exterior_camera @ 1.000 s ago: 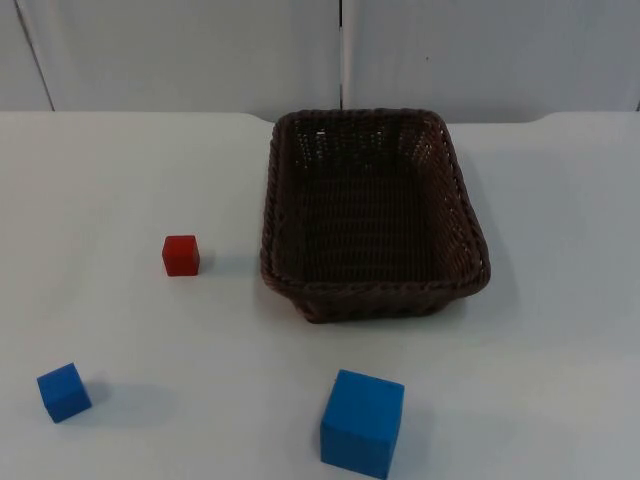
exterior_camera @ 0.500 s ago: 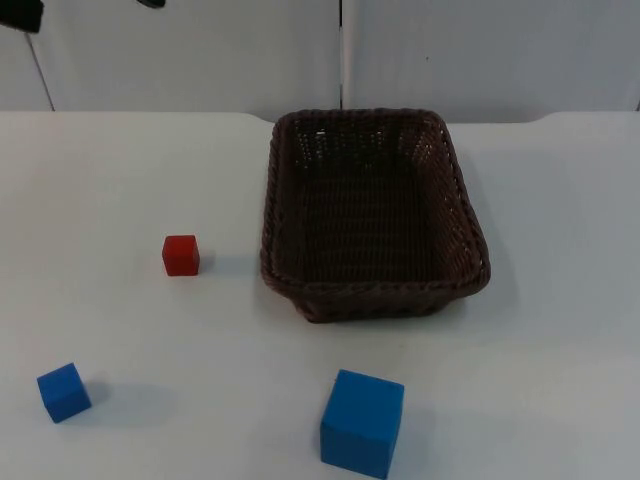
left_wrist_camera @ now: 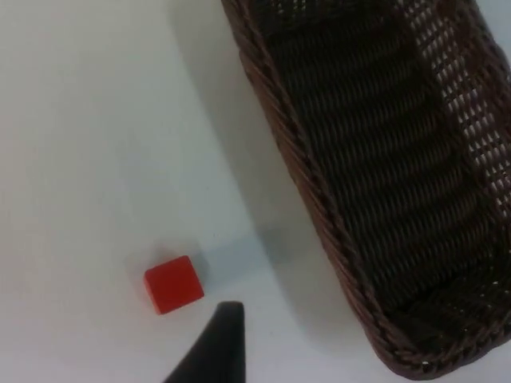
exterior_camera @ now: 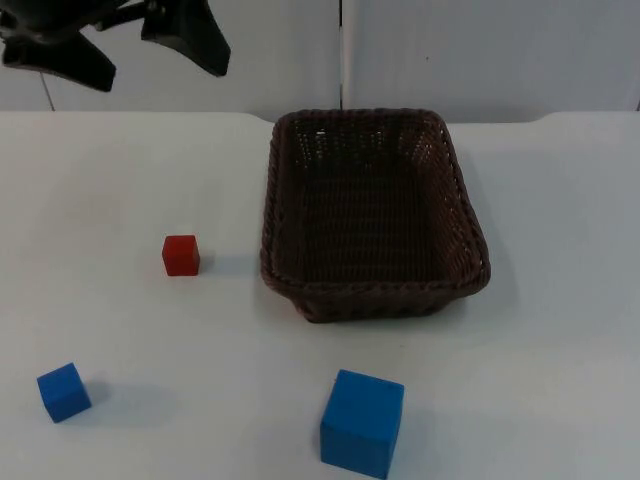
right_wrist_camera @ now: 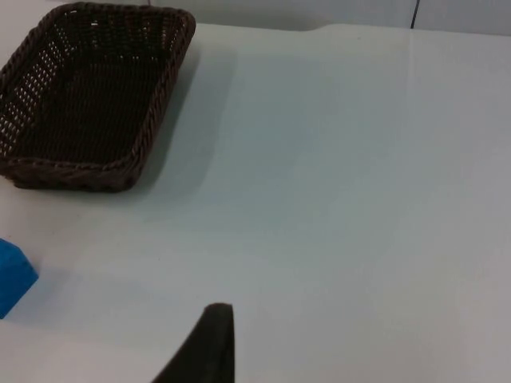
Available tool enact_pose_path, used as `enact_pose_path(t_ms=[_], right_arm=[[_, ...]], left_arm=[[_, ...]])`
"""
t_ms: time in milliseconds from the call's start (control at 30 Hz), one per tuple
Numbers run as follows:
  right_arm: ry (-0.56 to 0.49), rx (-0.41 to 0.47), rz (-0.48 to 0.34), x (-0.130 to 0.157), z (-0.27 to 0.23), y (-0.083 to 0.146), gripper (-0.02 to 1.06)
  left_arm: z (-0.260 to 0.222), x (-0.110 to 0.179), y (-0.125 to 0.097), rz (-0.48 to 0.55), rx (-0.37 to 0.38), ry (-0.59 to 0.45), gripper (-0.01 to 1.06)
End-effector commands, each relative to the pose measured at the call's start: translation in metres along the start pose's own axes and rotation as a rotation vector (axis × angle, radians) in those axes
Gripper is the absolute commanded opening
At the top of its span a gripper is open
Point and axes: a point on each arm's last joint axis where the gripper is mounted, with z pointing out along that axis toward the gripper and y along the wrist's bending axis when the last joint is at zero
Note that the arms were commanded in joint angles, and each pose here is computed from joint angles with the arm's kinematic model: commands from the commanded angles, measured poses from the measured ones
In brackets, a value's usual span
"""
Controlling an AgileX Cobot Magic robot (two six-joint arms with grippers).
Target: Pick up the basket with the left hand and place the largest block into the basket with the right hand.
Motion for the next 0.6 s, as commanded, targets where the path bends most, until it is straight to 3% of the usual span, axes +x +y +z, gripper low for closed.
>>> enact_pose_path(t_ms=[0,300,567], right_arm=[[-0.007,0.008,0.007,0.000,0.000,0.000,1.05],[-0.007,0.008,0.007,0.000,0.000,0.000,1.05],[-0.007,0.008,0.007,0.000,0.000,0.000,1.05]], left_arm=[[0.005,-0.004,-0.001,-0.014,0.007,-0.010,1.05],[0.051,-0.016,-0.010,0.000,0.042,0.052,1.05],[0.101,-0.035,-0.003,-0.069,0.076,0.147,1.05]])
